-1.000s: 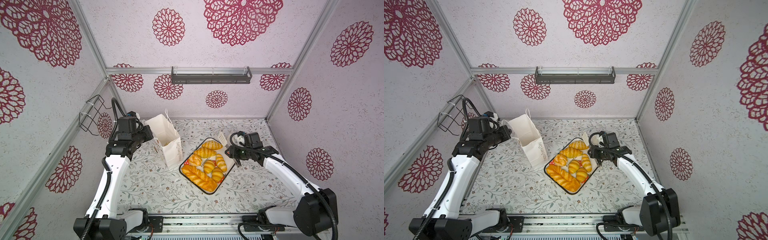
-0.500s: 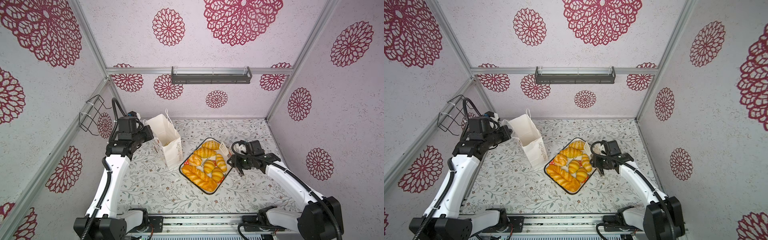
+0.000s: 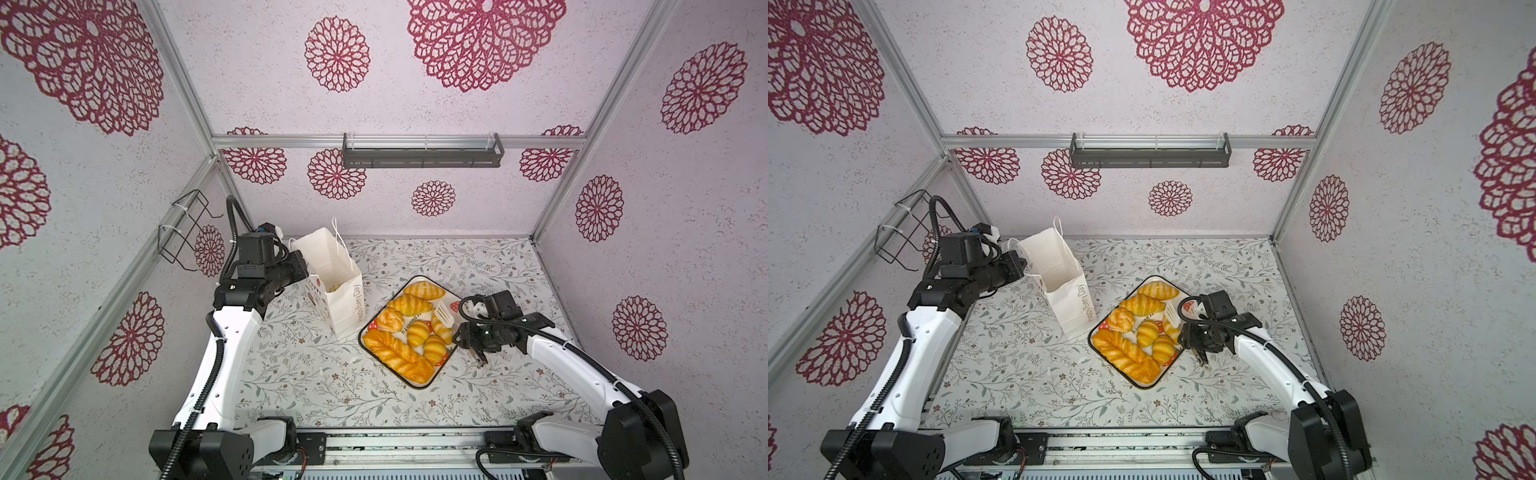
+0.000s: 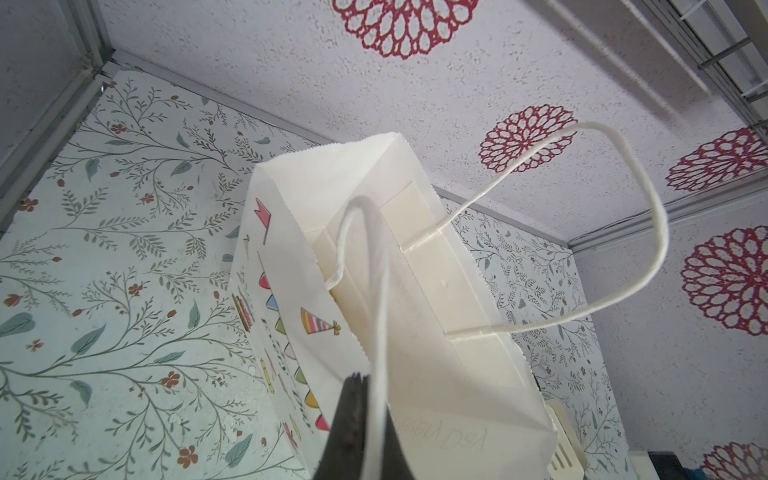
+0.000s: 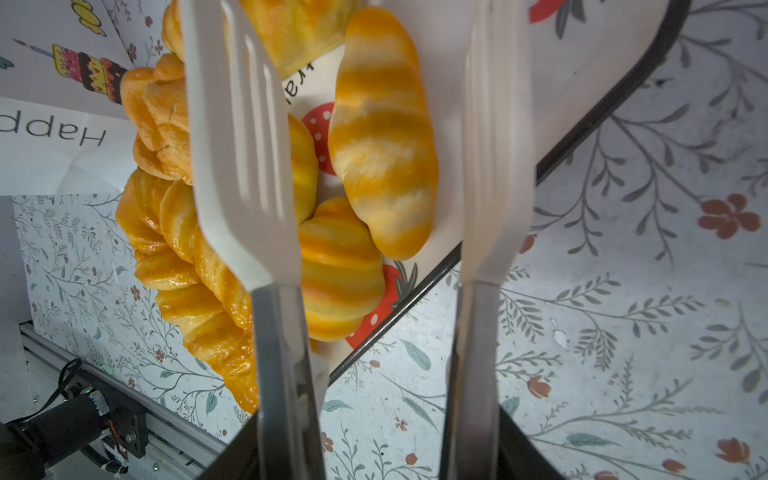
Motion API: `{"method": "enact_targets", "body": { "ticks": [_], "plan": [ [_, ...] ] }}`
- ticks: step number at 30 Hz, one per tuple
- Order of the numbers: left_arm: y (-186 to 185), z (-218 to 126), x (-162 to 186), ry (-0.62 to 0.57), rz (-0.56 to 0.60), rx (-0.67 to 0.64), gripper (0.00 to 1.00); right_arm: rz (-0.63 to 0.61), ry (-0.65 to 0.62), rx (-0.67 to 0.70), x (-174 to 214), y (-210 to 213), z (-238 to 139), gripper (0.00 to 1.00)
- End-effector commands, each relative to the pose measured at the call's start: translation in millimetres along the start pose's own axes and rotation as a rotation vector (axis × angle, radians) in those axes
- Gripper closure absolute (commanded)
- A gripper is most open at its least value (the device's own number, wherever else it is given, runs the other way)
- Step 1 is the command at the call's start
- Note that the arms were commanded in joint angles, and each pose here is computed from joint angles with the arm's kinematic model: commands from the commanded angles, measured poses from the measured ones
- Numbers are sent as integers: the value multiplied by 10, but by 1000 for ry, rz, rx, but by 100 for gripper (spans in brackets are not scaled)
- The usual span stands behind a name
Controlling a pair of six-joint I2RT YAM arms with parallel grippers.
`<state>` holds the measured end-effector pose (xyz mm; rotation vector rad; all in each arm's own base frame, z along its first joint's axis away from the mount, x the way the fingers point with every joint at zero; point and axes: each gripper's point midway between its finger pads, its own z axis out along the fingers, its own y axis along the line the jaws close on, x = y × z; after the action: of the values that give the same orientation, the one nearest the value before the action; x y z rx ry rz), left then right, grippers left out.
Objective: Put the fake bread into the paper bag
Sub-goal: 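Lower the open tongs around another bread roll on the tray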
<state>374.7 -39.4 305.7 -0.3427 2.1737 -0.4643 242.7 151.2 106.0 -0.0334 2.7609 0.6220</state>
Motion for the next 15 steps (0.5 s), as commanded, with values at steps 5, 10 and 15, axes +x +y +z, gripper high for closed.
{"method": "enact_targets", "body": {
  "ticks": [5,10,15],
  "plan": [
    [-7,62,-14,1,-9,11,100,-25,-20,13,26,76,-33,47],
    [-22,71,-10,4,-12,15,100,-37,-17,39,36,47,9,47],
    [-27,72,-15,3,-12,14,100,-41,-18,51,29,26,27,47]
  ]
}}
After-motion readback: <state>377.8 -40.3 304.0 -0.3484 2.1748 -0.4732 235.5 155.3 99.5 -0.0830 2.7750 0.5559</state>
